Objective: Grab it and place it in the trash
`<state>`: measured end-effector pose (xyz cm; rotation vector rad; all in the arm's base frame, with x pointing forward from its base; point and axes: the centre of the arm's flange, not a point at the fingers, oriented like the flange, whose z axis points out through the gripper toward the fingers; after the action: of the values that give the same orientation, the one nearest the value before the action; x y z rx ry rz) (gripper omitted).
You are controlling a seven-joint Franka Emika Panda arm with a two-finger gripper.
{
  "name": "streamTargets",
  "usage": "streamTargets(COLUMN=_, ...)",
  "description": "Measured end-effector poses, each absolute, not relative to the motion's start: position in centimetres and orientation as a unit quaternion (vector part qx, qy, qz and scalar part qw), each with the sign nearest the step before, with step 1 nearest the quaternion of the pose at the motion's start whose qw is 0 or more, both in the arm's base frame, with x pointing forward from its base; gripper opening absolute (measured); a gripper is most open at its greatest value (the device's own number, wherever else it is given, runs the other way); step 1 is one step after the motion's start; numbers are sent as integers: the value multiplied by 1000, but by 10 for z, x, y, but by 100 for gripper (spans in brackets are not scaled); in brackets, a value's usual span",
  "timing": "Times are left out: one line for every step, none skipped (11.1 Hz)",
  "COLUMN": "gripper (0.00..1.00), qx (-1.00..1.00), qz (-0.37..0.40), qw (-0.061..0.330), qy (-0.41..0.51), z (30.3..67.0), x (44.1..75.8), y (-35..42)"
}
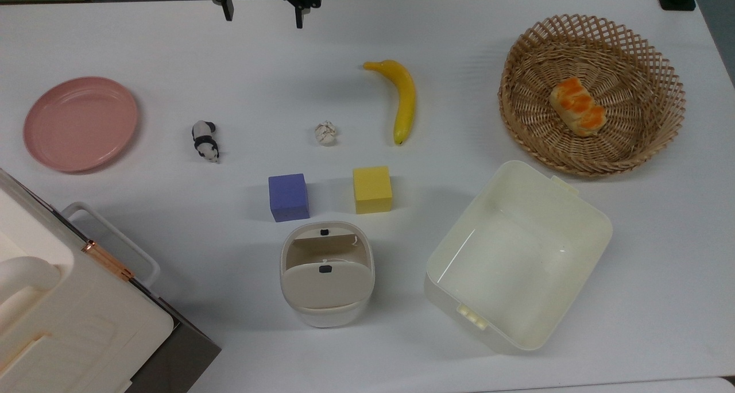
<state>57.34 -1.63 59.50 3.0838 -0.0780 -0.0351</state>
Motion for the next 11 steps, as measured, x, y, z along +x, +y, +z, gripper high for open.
streamTargets(gripper=100, qx=999, qz=-11, qw=28, qy=-25, z=595, x=573, y=-16)
streamTargets(gripper=100, qx=999, qz=-11, qw=28, qy=-25, z=595, x=573, y=-16)
streamTargets(gripper=100, qx=999, qz=-13, qw=28, qy=-25, z=594, x=573, y=-16)
streamTargets(gripper=100, qx=999, qz=-15, qw=22, qy=-25, z=592, x=573, y=-15)
streamTargets(gripper=100, qx=999, qz=-19, qw=14, qy=-24, z=587, x=572, y=-11)
streamTargets(gripper=100, qx=1000, qz=-14, qw=7, qy=-23, z=582, x=573, y=-8)
streamTargets(gripper=100, qx=1000, qz=-8, qw=1, qy=-22, z=574, x=573, y=-6)
streamTargets(gripper=100, qx=1000, qz=-2, qw=-4, qy=-21, z=565, x=573, y=-4)
streamTargets(gripper=100, qx=1000, qz=3, qw=-7, qy=-20, z=553, x=573, y=-1)
streamTargets(gripper=100, qx=1000, qz=9, qw=-8, qy=-18, z=538, x=574, y=2)
streamTargets(gripper=100, qx=1000, qz=16, qw=-8, qy=-12, z=521, x=575, y=10)
